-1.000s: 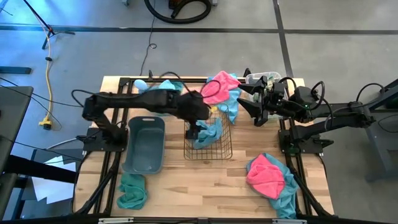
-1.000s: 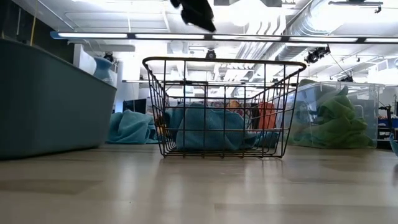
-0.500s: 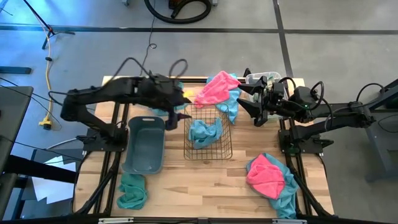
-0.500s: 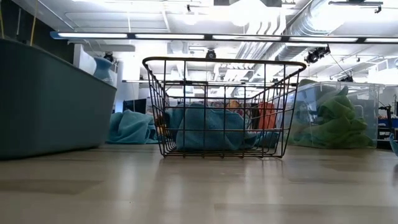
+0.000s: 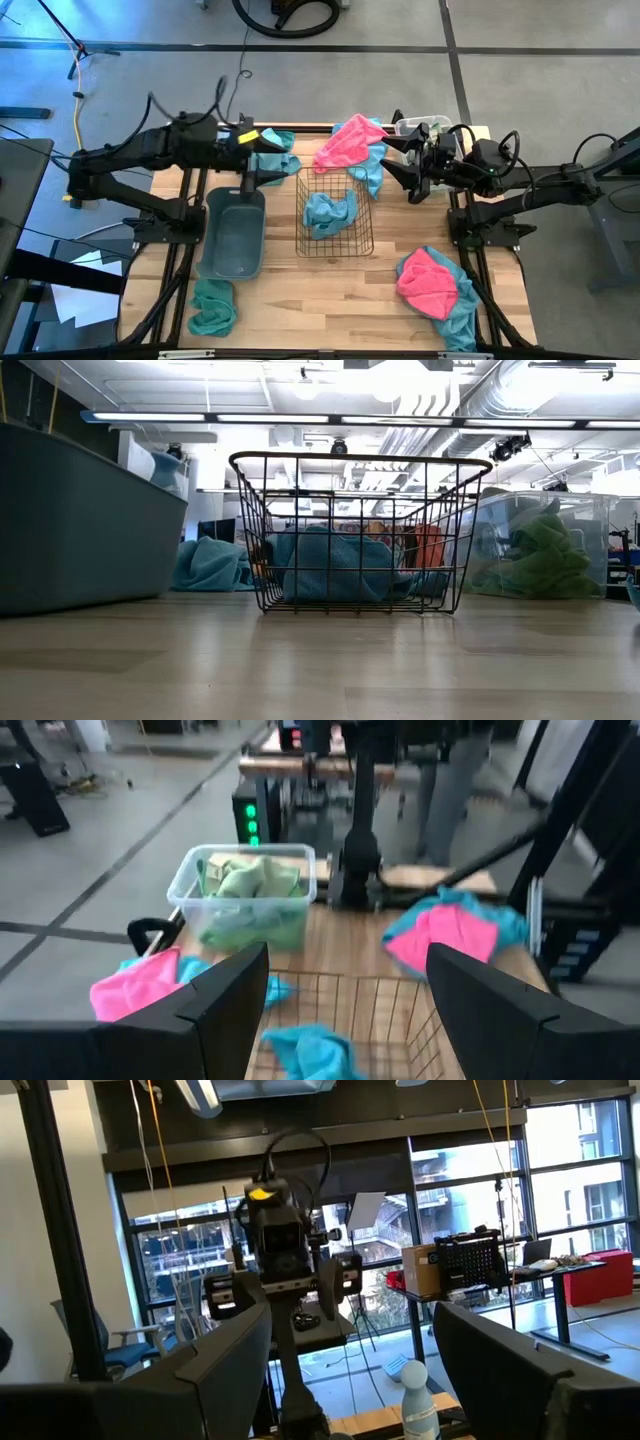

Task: Sort microfiber towel by color & place in baskets
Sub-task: Put the blue towel into the wire basket

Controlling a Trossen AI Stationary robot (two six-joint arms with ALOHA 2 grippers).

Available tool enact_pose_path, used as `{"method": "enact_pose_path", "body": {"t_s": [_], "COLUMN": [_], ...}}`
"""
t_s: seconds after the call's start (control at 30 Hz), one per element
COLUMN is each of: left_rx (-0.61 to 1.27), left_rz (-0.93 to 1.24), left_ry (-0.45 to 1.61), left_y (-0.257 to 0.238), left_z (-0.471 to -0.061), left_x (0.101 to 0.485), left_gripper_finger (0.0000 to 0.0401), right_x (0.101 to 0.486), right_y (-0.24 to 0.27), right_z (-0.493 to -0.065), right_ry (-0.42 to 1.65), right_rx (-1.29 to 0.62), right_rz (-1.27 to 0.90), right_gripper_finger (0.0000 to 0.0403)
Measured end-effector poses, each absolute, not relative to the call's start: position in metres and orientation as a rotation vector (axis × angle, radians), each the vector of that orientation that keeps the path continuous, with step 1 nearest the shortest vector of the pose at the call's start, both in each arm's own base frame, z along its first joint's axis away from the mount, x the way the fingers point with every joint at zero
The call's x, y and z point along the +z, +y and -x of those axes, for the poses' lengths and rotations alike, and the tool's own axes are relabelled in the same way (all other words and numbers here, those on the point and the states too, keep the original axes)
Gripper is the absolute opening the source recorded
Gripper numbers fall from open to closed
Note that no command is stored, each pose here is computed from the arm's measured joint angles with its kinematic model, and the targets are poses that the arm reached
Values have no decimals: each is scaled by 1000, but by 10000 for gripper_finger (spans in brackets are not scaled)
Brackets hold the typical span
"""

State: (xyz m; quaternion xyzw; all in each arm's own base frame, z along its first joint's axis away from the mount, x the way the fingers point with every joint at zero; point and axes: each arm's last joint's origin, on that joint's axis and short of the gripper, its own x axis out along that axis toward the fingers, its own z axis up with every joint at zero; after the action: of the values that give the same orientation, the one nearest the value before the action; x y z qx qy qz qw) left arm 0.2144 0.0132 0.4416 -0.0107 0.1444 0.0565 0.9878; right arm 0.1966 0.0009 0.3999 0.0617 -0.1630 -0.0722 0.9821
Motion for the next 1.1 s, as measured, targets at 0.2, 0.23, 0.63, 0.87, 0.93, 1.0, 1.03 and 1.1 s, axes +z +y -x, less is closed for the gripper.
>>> {"method": "enact_pose_path", "body": {"t_s": [0.2,0.23,0.63,0.87,0.93,1.0,1.03,1.1], "left_rx": [117,116,134,132,132,133,132,133], "left_rz": [112,128,209,210,210,210,210,210], "left_ry": [105,80,-84,-103,-103,-102,-103,-103], "left_y": [12,12,12,11,11,11,11,11], "left_z": [-191,-188,-168,-166,-166,-166,-166,-166], "left_x": [412,408,375,376,376,376,376,376], "left_gripper_finger": [259,259,259,259,259,259,259,259], "right_x": [400,400,399,399,399,399,399,399], "right_y": [1,1,1,1,1,1,1,1], "right_z": [-197,-197,-197,-197,-197,-197,-197,-197], "right_ry": [-325,-326,-326,-326,-325,-325,-325,-325], "right_rx": [-146,-146,-148,-147,-146,-147,-146,-146], "right_rz": [-124,-124,-150,-149,-150,-150,-150,-150], "right_gripper_finger": [277,277,277,277,277,277,277,277]}}
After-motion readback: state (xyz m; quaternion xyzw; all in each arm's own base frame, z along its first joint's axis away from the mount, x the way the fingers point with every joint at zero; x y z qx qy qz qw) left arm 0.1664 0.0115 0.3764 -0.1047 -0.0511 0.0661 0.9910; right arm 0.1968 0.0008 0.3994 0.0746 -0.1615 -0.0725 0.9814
